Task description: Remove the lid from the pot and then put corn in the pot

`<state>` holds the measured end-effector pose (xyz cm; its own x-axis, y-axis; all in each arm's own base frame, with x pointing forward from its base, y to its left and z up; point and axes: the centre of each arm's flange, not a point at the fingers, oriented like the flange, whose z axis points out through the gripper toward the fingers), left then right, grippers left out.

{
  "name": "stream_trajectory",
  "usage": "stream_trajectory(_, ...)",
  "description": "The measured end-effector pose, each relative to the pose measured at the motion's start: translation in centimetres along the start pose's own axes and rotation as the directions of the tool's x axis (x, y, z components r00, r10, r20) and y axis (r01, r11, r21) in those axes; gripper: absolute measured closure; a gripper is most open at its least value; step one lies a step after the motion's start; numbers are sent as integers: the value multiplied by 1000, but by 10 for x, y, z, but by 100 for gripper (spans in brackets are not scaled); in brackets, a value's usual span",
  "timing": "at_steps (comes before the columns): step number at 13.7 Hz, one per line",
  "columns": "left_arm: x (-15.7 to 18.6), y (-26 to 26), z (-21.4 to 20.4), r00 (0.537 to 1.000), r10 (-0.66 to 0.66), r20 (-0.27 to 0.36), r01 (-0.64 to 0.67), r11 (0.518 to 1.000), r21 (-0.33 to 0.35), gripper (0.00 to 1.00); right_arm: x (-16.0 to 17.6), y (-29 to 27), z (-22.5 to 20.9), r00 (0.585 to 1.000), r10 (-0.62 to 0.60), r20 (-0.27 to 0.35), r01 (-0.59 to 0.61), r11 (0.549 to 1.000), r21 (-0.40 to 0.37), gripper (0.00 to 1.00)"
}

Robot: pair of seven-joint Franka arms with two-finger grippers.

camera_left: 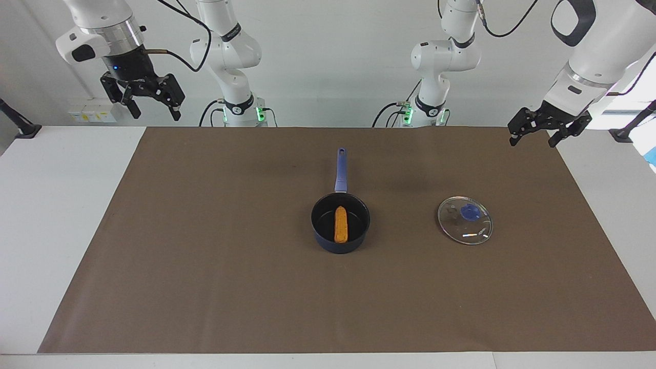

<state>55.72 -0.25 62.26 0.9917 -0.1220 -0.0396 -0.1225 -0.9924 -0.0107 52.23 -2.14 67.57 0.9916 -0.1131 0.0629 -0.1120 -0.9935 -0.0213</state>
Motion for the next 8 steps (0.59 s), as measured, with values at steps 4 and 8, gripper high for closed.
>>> stream_trajectory(4,0,0,0,1000,0,0,0,1000,0,0,0,-1,0,1000,-2,0,2,1000,0,0)
stream_trajectory(8,0,0,0,1000,0,0,0,1000,0,0,0,-2,0,1000,-3,0,3,1000,0,0)
